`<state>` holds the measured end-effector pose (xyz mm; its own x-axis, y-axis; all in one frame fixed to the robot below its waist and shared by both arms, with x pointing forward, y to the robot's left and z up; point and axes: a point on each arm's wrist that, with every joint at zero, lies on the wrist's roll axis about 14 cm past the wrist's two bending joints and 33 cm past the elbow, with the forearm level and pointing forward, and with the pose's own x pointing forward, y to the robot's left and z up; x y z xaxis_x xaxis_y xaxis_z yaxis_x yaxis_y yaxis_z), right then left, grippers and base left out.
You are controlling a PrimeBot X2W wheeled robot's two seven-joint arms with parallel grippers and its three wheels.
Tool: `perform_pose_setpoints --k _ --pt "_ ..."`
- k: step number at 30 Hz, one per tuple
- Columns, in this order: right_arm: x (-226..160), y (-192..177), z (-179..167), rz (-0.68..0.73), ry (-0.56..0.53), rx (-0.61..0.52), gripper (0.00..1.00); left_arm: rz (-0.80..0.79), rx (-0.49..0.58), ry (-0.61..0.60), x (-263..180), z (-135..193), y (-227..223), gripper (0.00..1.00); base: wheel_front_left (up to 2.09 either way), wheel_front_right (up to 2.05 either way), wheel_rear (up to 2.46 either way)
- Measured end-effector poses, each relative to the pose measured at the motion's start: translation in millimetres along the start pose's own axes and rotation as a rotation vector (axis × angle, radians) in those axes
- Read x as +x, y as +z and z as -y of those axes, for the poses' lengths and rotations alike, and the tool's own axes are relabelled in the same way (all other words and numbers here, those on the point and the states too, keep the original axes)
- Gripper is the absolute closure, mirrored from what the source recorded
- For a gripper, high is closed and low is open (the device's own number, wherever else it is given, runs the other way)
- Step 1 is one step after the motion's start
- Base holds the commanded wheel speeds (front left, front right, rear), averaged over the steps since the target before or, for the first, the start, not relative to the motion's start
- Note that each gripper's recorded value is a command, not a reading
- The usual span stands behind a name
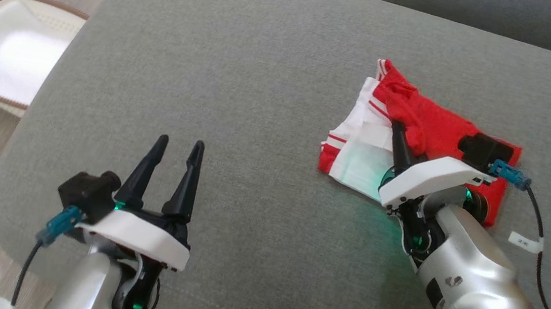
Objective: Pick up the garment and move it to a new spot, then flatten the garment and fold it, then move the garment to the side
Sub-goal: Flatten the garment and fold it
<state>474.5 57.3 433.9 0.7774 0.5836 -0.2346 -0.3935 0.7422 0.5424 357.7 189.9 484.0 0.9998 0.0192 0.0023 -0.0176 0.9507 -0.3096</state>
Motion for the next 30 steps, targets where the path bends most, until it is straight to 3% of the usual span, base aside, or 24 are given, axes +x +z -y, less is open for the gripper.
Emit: perform_pose_setpoints --k 1,2,3,4,15,21,25,30 --pt "1.4 -2.9 0.1 -0.009 -0.002 0.009 1.0 -0.003 0.001 0.002 -0.8 -0.4 -0.7 0.0 0.0 0.0 0.0" --pt "2.9 -4.1 0.0 -0.013 -0.004 0.019 0.61 -0.004 0.001 0.005 -1.5 -1.2 -1.1 0.0 0.0 0.0 0.0" --pt "4.4 -4.3 -1.0 -0.014 -0.001 0.023 0.07 -0.005 0.002 0.009 -1.9 -2.3 -1.3 0.0 0.0 0.0 0.0" --pt "5.4 -5.4 -2.7 -0.017 0.003 0.031 0.0 -0.005 0.002 0.012 -2.4 -3.3 -1.4 0.0 0.0 0.0 0.0" --pt "-5.3 -43.9 -39.5 -0.155 0.115 0.064 0.0 0.0 -0.008 -0.002 2.6 0.7 0.1 0.0 0.0 0.0 0.0" --pt "-14.4 -42.9 -62.3 -0.161 0.181 0.118 0.0 -0.006 -0.015 -0.037 10.1 11.5 -2.9 0.0 0.0 0.0 0.0" --pt "-9.4 -7.8 -61.2 -0.071 0.19 0.048 0.0 0.002 -0.017 -0.058 17.6 17.7 -1.3 0.0 0.0 0.0 0.0" --pt "-7.2 76.6 -41.3 0.139 0.144 -0.124 0.0 0.05 -0.015 -0.111 31.3 34.0 12.2 0.0 0.0 0.0 0.0"
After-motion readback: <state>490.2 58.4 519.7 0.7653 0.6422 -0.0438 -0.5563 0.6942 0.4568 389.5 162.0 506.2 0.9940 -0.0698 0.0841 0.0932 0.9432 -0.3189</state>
